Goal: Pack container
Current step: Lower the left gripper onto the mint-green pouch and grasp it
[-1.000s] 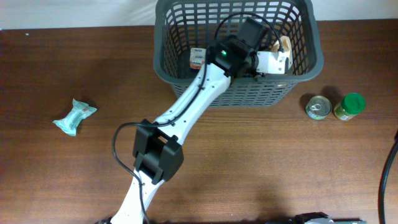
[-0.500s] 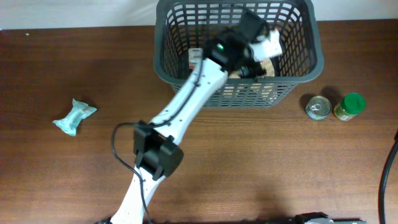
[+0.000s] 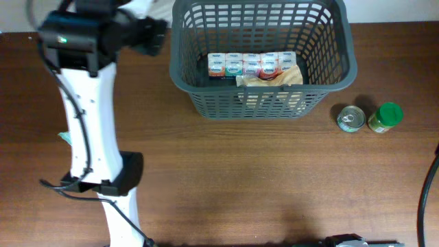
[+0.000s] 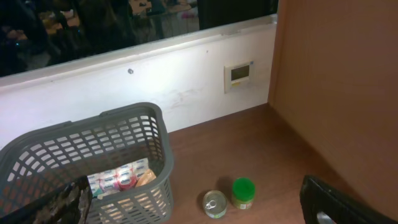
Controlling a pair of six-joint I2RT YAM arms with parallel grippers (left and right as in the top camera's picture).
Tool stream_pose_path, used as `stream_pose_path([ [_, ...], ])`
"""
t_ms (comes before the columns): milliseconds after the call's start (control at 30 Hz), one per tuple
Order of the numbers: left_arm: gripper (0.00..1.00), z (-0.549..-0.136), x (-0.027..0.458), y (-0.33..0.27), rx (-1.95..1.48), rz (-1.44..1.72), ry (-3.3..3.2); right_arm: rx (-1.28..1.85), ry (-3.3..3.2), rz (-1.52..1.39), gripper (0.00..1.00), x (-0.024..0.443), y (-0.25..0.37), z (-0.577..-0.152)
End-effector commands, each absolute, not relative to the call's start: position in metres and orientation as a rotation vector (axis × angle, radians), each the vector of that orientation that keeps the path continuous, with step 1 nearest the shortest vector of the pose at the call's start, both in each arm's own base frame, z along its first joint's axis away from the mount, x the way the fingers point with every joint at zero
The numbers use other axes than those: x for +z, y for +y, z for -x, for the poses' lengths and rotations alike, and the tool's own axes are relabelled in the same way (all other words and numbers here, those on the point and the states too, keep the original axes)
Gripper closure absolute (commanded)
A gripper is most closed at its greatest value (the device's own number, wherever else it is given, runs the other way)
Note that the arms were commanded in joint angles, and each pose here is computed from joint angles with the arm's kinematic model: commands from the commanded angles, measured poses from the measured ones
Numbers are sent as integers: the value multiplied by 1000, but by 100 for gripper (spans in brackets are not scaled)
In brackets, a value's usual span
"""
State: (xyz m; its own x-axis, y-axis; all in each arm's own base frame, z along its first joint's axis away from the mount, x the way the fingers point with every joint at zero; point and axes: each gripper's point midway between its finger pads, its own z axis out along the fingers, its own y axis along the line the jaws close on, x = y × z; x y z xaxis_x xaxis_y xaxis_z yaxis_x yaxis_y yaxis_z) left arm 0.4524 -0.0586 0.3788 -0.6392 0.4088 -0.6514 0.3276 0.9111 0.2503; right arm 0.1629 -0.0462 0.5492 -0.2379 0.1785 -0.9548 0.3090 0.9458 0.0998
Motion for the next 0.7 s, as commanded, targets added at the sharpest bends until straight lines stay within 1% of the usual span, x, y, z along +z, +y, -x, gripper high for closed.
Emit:
stream_pose_path([
  [0,19,-457,347,2,183,-230,2481,-133,1820,-380,1,548,-49,-161],
  [67,19,-457,324,33,192,-110,2572,-133,1820,-380,1,548,-49,-161],
  [167,19,-450,283,61,165,-20,2719,-133,1820,-380,1,548,-49,-161],
  [233,20,-435,236,84,154,49,2892,-133,1820,-380,1,548,-49,-161],
  [267,22,-422,211,94,141,86,2989,-133,1820,-380,1,548,-49,-161],
  [300,30,-403,180,106,116,124,3108,-133,1820,-380,1,548,-49,-161],
  [333,36,-394,166,112,102,131,3160,-133,1820,-380,1,548,-49,-161],
  [367,37,-387,155,118,90,126,3197,-133,1820,-380,1,548,-49,-161],
  [400,37,-380,143,126,74,94,3232,-133,1820,-380,1,548,-49,-161],
  [467,36,-377,134,137,66,46,3238,-133,1820,-380,1,548,-49,-161],
  [500,33,-377,129,146,64,1,3233,-133,1820,-380,1,548,-49,-161],
  [567,31,-376,119,169,72,-17,3212,-133,1820,-380,1,548,-49,-161],
  [667,25,-371,111,185,66,-137,3207,-133,1820,-380,1,548,-49,-161],
])
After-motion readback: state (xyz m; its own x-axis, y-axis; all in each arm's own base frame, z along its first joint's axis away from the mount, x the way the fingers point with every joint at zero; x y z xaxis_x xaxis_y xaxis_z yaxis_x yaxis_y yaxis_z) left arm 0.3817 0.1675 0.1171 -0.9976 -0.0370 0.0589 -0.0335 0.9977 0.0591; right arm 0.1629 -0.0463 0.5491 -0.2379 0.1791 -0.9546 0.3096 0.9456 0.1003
